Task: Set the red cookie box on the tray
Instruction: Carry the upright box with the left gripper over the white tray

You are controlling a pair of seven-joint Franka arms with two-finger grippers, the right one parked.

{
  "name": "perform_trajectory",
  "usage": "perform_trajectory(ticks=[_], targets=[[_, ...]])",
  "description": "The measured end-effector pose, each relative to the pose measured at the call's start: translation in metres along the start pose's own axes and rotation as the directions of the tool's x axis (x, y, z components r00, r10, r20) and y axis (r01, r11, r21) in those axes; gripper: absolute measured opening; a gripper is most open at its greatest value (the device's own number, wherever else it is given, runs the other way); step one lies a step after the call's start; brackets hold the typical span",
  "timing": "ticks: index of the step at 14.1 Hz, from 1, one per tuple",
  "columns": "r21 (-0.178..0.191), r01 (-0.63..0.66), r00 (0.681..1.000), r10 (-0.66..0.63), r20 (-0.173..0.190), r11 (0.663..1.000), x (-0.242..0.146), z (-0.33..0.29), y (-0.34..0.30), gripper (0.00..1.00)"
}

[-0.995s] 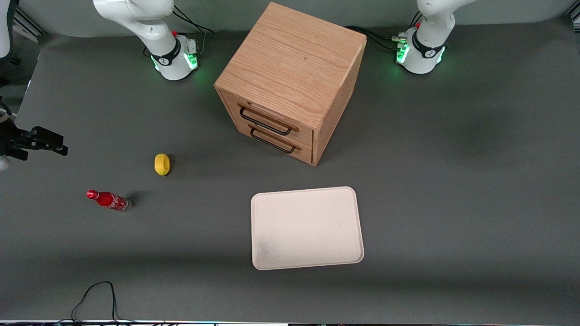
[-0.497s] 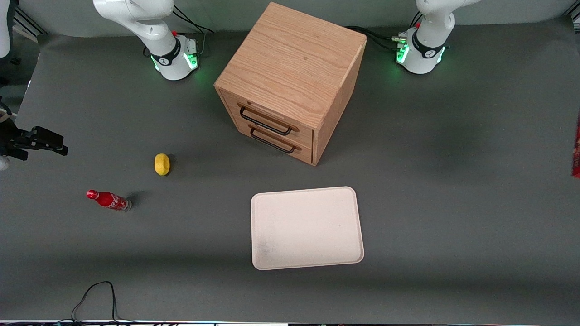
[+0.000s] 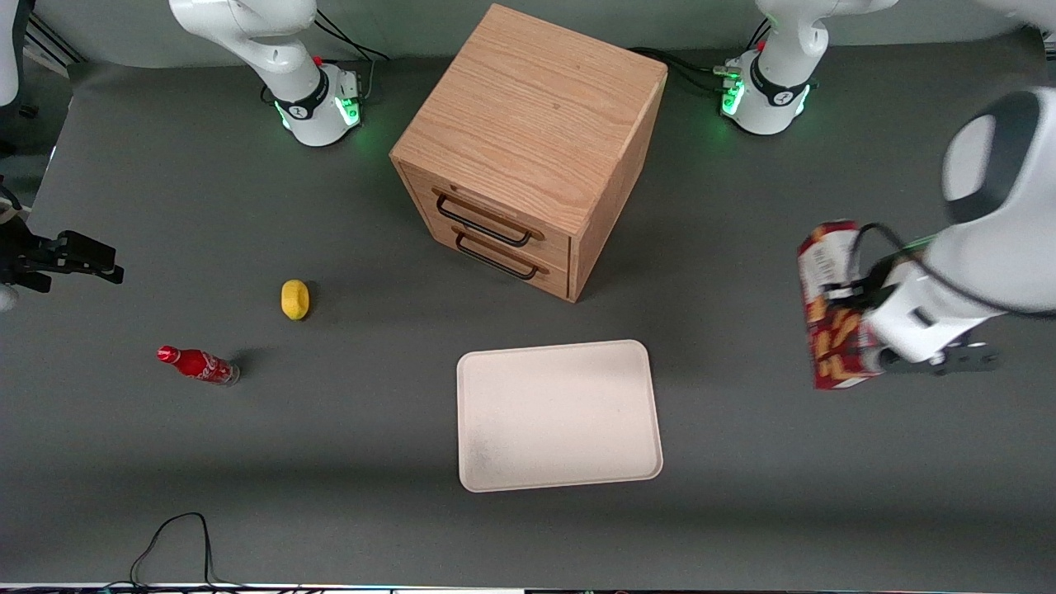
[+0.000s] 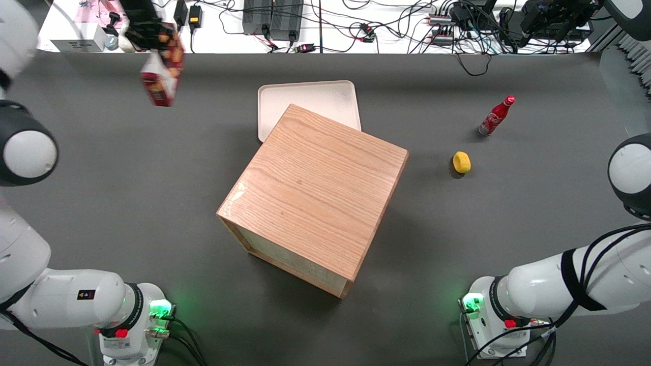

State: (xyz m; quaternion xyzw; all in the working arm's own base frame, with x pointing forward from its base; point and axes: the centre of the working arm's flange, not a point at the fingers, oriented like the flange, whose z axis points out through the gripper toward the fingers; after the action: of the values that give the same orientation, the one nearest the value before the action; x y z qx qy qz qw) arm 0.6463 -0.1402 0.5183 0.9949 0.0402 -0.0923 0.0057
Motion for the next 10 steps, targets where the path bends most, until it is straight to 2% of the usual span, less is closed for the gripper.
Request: perform_trajectory(ticks=[5,10], targets=[[-0.074,0.094,0.994,-0.098,-0.050,0.993,0.045,0.053,0.069,0.04],[-0.115,0.120,0.989,-0.129,-0.077,0.986,0.071,0.089,0.084,0.04]])
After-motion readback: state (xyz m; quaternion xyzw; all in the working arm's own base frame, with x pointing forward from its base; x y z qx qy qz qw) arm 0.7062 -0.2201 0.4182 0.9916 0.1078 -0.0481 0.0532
